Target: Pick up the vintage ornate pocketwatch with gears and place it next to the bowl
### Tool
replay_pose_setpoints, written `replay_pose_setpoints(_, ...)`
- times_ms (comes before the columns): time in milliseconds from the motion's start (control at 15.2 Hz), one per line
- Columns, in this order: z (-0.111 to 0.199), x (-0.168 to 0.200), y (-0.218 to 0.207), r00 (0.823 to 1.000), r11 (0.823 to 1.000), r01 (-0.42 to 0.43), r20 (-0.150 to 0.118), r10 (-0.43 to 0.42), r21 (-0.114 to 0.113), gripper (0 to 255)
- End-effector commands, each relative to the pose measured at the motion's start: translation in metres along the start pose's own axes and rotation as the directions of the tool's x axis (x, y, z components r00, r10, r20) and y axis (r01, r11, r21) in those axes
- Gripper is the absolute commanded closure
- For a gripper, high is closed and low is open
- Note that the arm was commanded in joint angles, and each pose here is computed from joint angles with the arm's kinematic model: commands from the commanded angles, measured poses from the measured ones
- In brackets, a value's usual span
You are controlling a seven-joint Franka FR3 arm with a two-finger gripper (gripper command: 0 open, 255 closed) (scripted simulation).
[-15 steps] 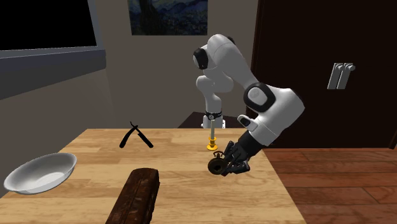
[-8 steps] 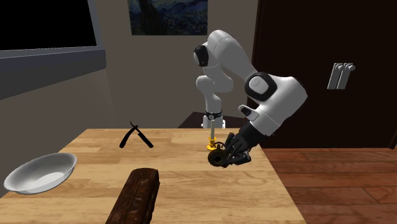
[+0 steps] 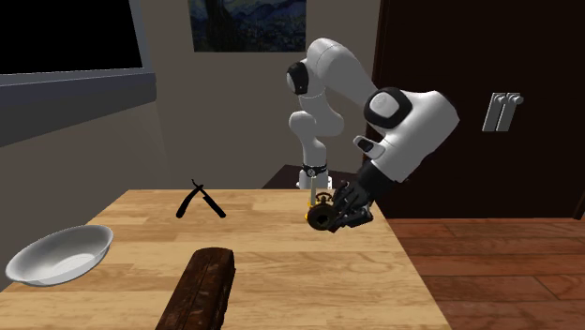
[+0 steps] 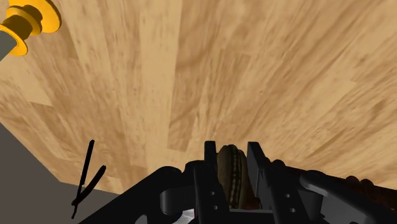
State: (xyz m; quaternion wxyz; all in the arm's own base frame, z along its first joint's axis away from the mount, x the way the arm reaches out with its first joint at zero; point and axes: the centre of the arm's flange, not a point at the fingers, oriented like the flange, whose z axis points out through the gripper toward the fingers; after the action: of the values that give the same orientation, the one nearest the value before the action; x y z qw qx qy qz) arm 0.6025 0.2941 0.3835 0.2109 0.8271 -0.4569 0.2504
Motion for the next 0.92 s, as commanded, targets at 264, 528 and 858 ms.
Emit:
replay_pose_setpoints(264,-0.024,0.019,0.004,1.0,1.0,0.0,0.0,0.0,0.0,255)
replay_pose_setpoints(528,-0.041,0.032,0.007,1.0,1.0,0.0,0.0,0.0,0.0,255)
replay_pose_setpoints(858,-0.006,0.069,0.023,1.0,1.0,0.0,0.0,0.0,0.0,255)
